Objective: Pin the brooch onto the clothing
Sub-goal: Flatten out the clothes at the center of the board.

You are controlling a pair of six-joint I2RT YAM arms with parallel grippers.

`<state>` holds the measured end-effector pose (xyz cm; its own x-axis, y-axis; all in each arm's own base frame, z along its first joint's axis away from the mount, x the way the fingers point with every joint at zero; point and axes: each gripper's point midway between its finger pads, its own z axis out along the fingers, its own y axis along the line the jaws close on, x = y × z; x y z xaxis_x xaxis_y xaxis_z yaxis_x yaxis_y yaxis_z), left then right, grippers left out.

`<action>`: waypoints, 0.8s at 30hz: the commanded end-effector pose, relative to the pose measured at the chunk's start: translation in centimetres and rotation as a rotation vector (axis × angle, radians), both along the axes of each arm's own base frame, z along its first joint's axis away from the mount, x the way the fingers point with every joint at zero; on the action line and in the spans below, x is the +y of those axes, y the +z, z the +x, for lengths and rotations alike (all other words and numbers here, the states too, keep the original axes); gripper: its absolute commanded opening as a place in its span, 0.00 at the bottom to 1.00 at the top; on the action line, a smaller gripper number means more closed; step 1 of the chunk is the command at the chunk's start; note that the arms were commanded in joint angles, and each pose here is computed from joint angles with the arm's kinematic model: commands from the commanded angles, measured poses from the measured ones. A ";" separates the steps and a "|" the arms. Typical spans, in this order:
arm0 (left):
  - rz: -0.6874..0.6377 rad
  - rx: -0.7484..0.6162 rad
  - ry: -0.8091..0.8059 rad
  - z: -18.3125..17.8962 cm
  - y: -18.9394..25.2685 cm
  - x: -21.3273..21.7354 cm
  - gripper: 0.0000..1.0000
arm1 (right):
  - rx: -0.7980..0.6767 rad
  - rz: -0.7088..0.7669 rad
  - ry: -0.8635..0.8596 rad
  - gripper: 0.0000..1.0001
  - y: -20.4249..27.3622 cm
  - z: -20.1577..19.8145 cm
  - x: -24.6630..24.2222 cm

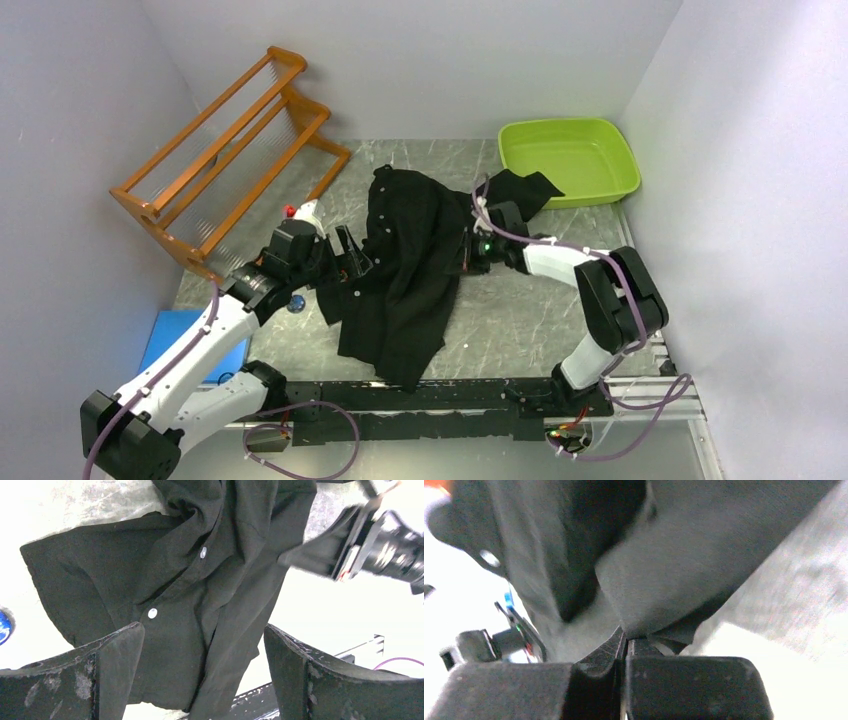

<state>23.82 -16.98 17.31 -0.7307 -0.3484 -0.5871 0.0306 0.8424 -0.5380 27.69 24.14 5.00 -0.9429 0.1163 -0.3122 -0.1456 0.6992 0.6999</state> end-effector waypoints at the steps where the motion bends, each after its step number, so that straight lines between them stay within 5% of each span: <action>1: 0.012 -0.013 0.019 -0.1 0.3 0.6 0.95 | -0.262 0.018 -0.090 0.00 7.9 9.5 -1.1; 6: -0.003 0.008 0.008 -0.2 -0.8 0.2 0.95 | -0.451 -0.026 -0.252 0.00 18.7 19.7 -6.2; 7: -0.009 0.009 0.006 -0.1 -1.0 0.0 0.95 | -0.477 -0.035 -0.303 0.09 20.7 21.3 -7.7; 10: -0.022 0.028 -0.005 0.0 -1.9 -0.5 0.95 | -0.555 -0.072 -0.347 0.61 25.0 23.2 -8.5; 13: -0.028 0.051 -0.011 -0.1 -2.9 -0.8 0.95 | -0.615 -0.183 -0.353 0.85 26.1 22.3 -8.6; 24: -0.026 0.122 0.011 -0.5 -5.6 -0.8 0.95 | -0.357 -0.060 -0.058 0.87 12.8 5.1 -3.1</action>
<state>22.95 -17.44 11.36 -0.8010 -0.3412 -0.4919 -0.0332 0.8458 -0.5325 38.04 19.47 20.36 -0.6993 0.1790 -0.6920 -0.2835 0.8193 0.4984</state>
